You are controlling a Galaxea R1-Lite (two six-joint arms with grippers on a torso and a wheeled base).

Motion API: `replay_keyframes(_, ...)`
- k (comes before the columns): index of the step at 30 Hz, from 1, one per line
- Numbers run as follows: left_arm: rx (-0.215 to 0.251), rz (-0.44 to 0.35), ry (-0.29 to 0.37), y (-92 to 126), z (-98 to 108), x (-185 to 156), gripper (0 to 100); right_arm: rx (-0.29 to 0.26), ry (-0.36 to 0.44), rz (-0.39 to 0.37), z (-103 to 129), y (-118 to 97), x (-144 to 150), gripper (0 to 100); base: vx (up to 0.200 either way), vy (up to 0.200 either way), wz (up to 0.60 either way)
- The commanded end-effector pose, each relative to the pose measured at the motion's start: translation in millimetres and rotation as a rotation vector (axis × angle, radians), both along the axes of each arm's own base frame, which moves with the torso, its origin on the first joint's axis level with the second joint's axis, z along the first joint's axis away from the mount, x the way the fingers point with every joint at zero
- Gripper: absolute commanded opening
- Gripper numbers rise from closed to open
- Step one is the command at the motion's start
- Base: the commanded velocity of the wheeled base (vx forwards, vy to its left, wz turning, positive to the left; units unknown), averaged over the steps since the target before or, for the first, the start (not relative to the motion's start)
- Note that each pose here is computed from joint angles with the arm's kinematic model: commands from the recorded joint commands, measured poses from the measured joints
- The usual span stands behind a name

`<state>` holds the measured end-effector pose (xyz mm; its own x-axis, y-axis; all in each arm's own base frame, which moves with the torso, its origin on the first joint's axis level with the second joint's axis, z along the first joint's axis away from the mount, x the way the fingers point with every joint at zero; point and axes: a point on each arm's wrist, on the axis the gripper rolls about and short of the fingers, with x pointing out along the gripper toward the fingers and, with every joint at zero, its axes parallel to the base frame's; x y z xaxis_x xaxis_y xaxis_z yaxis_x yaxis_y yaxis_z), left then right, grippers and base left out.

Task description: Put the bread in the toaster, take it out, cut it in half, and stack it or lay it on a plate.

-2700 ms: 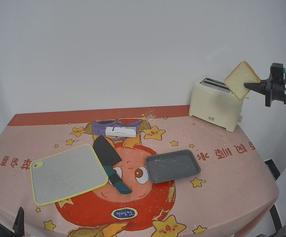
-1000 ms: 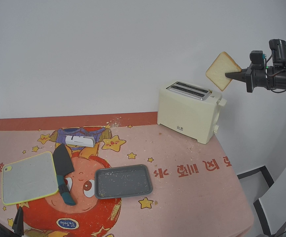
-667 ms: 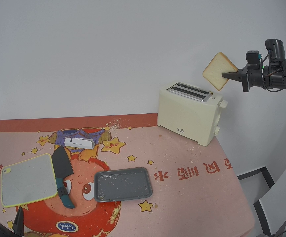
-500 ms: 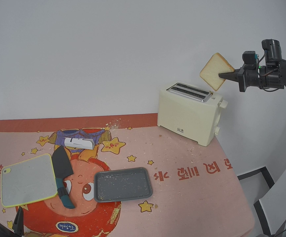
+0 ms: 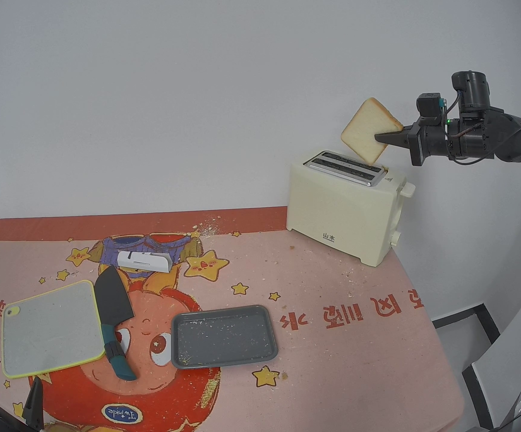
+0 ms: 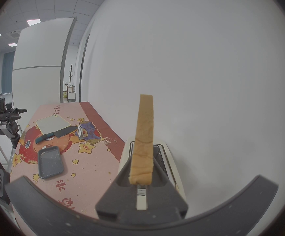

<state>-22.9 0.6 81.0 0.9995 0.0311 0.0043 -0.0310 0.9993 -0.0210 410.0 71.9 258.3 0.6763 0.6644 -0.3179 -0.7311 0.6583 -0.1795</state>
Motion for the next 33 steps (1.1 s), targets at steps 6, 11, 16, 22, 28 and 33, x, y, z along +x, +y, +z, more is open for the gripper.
replay_keyframes(6, -0.001, 0.003, 0.015, 0, -5, 1, 100, -0.004, 0.029, 0.023, -14, 13, 9, 0, 0.0, 0.0, 0.0)
replay_keyframes(11, -0.001, 0.003, 0.015, 0, -5, 1, 100, -0.023, 0.035, -0.01, -19, 15, 12, 0, 0.0, 0.0, 0.0)
replay_keyframes(16, -0.001, 0.003, 0.015, 0, -5, 1, 100, -0.026, 0.038, -0.019, -20, 13, 12, 0, 0.0, 0.0, 0.0)
replay_keyframes(22, -0.001, 0.003, 0.015, 0, -5, 1, 100, -0.03, 0.045, -0.021, -24, 12, 15, 0, 0.0, 0.0, 0.0)
replay_keyframes(28, -0.001, 0.003, 0.015, 0, -5, 1, 100, -0.03, 0.042, -0.022, -24, 12, 16, 0, 0.0, 0.0, 0.0)
replay_keyframes(33, -0.001, 0.001, 0.015, 0, -5, 1, 100, -0.029, 0.036, -0.028, -24, 10, 18, 0, 0.0, 0.0, 0.0)
